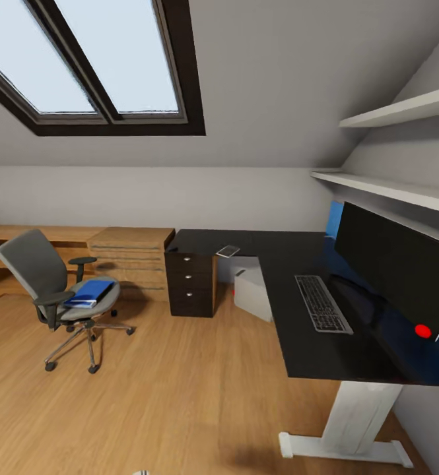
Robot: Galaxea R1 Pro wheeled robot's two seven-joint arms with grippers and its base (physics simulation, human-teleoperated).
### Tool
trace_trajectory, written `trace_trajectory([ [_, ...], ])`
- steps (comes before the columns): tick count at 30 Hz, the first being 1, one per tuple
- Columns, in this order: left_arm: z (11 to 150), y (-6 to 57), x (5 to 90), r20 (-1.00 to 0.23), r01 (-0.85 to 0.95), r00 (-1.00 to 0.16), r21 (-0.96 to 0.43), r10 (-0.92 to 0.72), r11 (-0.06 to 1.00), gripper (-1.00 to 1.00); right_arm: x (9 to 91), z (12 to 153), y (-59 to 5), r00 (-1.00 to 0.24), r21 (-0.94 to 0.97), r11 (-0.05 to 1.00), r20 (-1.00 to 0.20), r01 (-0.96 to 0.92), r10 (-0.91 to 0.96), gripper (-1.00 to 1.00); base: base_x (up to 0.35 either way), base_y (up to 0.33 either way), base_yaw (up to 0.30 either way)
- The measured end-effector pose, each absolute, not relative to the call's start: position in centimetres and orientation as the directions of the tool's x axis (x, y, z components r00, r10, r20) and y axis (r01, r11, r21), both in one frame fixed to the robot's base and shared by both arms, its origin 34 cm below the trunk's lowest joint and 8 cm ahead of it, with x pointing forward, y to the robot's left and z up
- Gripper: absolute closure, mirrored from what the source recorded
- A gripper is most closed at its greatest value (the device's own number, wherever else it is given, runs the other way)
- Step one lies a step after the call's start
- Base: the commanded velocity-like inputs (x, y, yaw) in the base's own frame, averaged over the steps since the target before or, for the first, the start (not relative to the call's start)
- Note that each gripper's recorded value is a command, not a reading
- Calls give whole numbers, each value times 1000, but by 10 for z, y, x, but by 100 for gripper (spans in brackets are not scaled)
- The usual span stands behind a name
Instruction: In the bedroom, organize the workspace by keeping the computer under the desk, ensuring the monitor is on the desk, placing the keyboard on the desk next to the monitor, placing the mouse on the desk next to the keyboard, moving the folder from the swivel chair onto the desk next to the mouse, stacking the notebook on top of the folder with the pen on top of the notebook, and positioning the swivel chair next to the desk.
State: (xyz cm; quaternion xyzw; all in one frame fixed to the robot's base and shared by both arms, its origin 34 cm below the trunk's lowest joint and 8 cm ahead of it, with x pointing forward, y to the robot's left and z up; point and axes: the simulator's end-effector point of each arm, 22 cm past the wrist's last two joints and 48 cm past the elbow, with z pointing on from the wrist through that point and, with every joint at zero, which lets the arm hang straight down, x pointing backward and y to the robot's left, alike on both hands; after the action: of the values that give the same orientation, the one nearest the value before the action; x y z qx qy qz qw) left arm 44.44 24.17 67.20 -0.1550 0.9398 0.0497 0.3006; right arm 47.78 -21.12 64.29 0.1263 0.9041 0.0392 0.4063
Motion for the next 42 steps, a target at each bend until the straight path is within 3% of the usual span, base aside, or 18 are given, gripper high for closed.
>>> trace_trajectory([
  [19, 669, 242, 441, -573, -323, -776, 5, -262, 946, -100, 476, 642, -204, -639, 180, 964, -722, 195, 264, -100, 220, 259, 97],
  [42, 664, 241, 436, -561, -321, -786, 10, -260, 947, -100, 474, 643, -211, -625, 167, 966, -737, 199, 257, -100, 332, 30, 0],
])
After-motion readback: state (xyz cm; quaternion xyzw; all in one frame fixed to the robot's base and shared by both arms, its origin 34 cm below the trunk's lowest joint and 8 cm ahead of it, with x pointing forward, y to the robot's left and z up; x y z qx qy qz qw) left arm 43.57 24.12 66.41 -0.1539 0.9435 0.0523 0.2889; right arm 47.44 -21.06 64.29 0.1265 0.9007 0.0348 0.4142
